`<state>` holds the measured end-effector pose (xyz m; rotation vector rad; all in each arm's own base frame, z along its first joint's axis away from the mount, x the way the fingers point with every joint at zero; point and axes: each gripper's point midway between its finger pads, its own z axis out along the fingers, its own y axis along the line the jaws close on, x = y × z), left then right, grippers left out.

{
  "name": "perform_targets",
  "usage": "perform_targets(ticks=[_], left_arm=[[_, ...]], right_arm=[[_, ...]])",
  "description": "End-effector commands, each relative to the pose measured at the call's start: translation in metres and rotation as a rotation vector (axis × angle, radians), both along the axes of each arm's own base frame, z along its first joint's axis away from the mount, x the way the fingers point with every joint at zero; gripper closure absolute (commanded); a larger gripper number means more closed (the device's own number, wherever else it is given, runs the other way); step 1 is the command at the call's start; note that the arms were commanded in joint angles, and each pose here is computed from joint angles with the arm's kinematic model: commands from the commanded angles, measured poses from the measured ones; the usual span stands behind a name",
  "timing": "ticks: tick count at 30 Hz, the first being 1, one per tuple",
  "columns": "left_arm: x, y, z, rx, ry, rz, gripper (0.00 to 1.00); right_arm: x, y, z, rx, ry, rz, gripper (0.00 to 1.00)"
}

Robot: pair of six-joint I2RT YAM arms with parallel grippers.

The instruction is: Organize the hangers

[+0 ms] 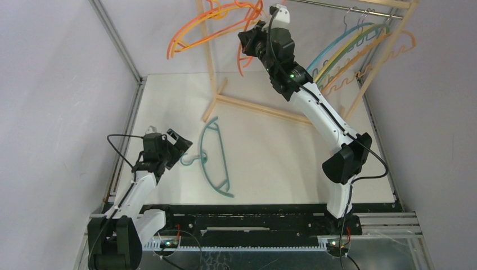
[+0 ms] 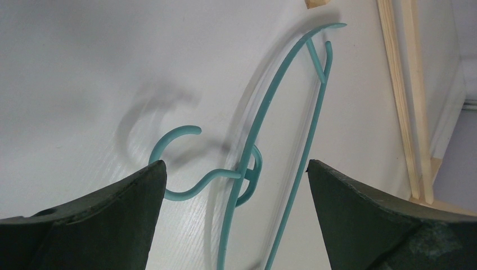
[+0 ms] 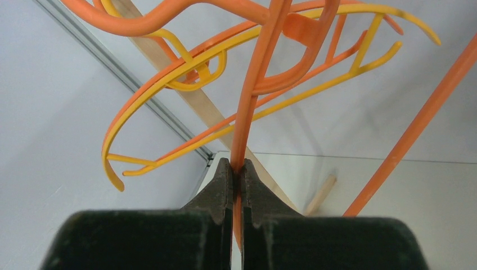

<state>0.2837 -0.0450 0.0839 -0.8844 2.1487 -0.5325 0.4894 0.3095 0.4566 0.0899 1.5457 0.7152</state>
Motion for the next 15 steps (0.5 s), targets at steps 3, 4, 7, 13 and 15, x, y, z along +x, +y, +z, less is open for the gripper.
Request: perform_targets(ticks=[3,4,7,13,15], left_arm=[[0.021,0.011,0.036,0.085,-0.091,-0.028,0.01],[0.023,0.014,0.04,0.099,-0.094,-0.024,0.01],[0.033,0.026,0.057,0.14,-0.111,-0.004,0.01],[0.066,0.038,0.114,0.226,-0.206,-0.026,0.0],[0.076,0.039,0.131,0.237,-0.234,-0.032,0.01]], right_arm=[[-0.015,-0.001,0.039,0.075,-0.069,0.037,1.0],[-0.018,-0.001,0.035,0.07,-0.061,0.043,1.0],[-0.025,-0.002,0.023,0.064,-0.036,0.055,1.0],[-0.034,-0.007,0.014,0.066,-0.018,0.069,1.0],[-0.033,-0.008,0.017,0.074,-0.025,0.073,1.0]])
